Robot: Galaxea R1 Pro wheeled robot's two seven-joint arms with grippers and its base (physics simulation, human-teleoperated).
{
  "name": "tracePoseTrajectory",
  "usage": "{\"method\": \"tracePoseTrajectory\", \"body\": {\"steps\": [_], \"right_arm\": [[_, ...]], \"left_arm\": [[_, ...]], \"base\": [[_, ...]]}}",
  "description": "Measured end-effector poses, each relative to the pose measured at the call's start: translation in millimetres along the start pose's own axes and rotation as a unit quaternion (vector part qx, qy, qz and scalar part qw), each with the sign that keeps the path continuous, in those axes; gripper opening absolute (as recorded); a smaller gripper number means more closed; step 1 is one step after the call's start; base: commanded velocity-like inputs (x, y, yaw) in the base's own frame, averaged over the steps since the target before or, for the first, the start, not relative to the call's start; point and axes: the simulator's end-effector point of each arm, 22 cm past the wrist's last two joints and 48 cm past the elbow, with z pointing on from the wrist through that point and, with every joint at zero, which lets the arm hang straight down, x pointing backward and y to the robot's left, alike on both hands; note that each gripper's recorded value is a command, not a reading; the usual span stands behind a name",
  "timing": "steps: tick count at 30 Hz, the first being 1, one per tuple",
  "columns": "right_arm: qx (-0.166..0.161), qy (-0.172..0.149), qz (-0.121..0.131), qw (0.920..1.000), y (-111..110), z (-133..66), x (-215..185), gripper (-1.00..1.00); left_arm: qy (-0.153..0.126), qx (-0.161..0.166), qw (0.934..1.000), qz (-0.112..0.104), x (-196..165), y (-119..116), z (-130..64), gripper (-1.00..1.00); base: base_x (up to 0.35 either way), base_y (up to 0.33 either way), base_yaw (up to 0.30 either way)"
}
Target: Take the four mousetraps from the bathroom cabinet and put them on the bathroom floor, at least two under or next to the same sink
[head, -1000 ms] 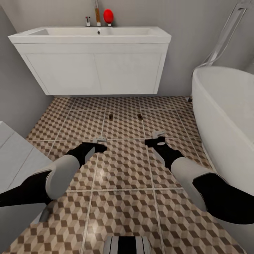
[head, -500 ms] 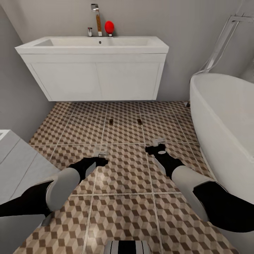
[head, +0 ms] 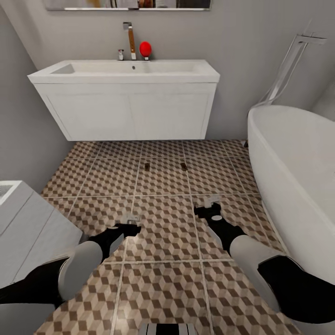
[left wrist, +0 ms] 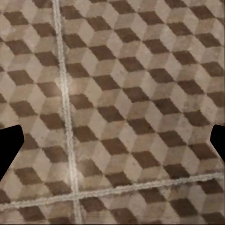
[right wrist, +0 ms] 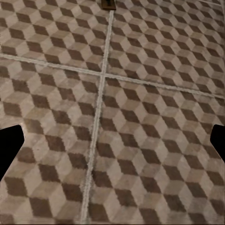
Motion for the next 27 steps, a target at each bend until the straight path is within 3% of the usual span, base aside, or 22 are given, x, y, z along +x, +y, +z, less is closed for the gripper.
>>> {"method": "tracePoseTrajectory", "body": {"steps": [12, 21, 27], "right_arm": [[-0.013, 0.015, 0.006, 0.9998, 15, -38.2, 55, 1.0], [-0.025, 0.019, 0.0, 0.9995, 25, -69.3, 83, 1.0], [-0.03, 0.023, 0.005, 0.9993, 30, -94.0, 107, 1.0]], "left_arm": [[0.007, 0.005, 1.0, -0.004, 62, -8, -27.1, 1.0], [0.003, 0.001, 1.0, -0.006, 105, -1, -53.7, 1.0], [-0.01, -0.009, 0.9999, -0.005, 141, 16, -77.8, 1.0]], "base": [[0.0, 0.0, 0.0], [0.0, 0.0, 0.0], [0.0, 0.0, 0.0]]}}
